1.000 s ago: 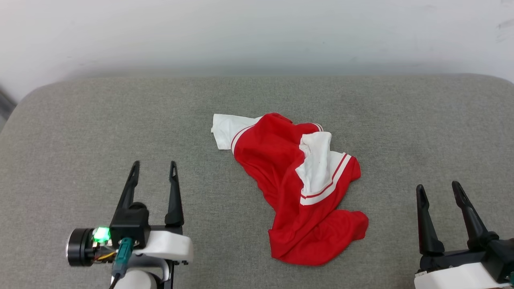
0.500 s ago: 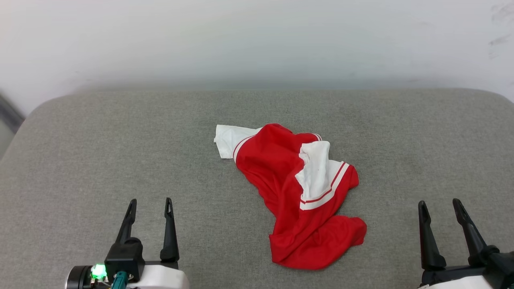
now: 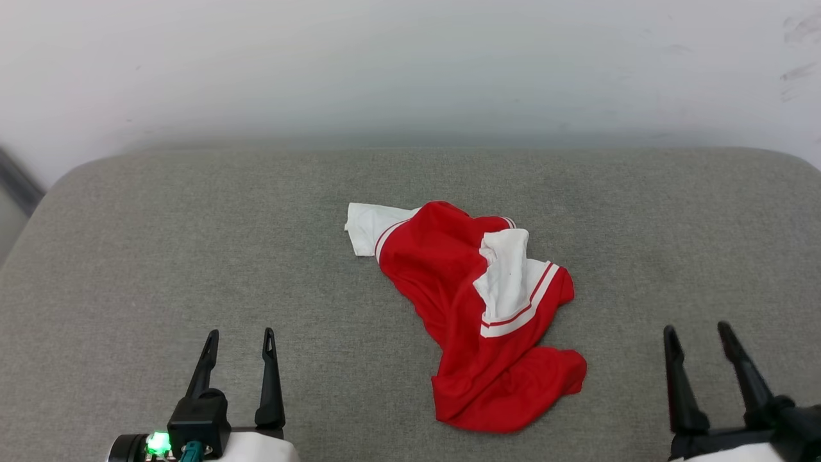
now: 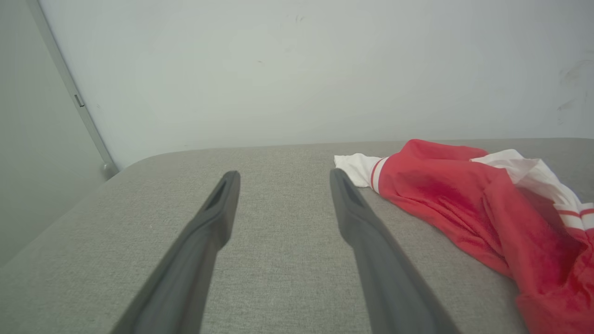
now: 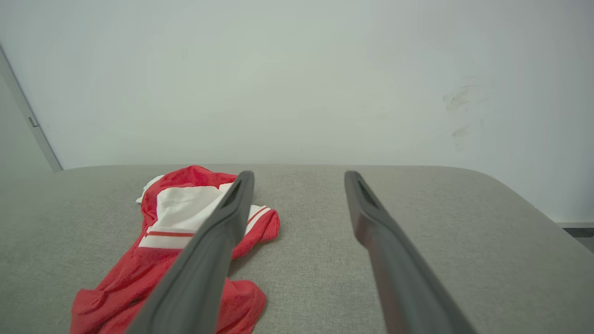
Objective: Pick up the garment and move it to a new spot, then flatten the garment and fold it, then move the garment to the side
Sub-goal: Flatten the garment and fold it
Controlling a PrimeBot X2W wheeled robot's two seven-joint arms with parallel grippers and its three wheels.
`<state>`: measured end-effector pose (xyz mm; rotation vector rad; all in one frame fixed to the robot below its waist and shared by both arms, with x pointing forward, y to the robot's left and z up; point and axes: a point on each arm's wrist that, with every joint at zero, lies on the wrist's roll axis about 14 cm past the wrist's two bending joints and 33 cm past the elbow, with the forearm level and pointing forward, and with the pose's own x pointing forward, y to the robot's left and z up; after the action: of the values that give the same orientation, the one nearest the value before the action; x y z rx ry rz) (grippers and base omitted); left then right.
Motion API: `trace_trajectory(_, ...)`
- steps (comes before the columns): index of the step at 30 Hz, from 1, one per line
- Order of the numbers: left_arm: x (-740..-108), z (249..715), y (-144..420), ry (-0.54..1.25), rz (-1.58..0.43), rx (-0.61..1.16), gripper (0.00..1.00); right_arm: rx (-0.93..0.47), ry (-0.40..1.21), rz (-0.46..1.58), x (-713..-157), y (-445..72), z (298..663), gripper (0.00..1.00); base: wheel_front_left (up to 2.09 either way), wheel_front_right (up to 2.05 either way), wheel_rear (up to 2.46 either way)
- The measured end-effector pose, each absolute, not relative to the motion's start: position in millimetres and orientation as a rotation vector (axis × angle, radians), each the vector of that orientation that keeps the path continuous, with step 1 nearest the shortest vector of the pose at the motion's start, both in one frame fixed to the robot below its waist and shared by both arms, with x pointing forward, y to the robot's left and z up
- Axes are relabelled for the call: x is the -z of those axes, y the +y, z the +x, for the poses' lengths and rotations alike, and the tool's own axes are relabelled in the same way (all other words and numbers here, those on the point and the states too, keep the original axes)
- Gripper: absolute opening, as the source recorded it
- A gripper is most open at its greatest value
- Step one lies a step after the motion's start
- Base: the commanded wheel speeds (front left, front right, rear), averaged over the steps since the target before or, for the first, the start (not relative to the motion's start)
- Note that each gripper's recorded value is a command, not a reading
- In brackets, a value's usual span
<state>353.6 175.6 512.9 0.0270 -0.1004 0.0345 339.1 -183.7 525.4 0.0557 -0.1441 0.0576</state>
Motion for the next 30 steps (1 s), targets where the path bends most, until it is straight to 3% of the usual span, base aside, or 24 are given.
trace_trajectory(5,-510.0,355.3,175.6,-0.093,0.025,-0.036,1.00,-0.053,-0.266,0.056,-563.8,-186.6,358.8,1.00,0.00,0.00,0.00)
trace_trajectory(10,-506.1,361.9,175.6,-0.081,0.022,-0.034,1.00,-0.078,-0.499,0.004,-640.8,-178.5,391.1,1.00,0.00,0.00,0.00)
trace_trajectory(14,-504.3,370.3,174.3,-0.077,0.018,-0.030,1.00,-0.147,-0.656,-0.078,-695.3,-150.8,414.0,1.00,0.00,0.00,0.00)
trace_trajectory(18,-499.4,373.7,177.7,-0.063,0.015,-0.041,1.00,-0.254,-0.678,-0.180,-708.7,-126.5,442.8,1.00,0.00,0.00,0.00)
trace_trajectory(24,-492.8,377.2,182.8,-0.044,0.014,-0.058,1.00,-0.448,-0.386,-0.329,-667.7,-88.4,494.2,1.00,0.00,0.00,0.00)
trace_trajectory(30,-490.0,384.2,185.1,-0.037,0.008,-0.067,1.00,-0.602,0.117,-0.469,-590.3,-77.0,513.4,1.00,0.00,0.00,0.00)
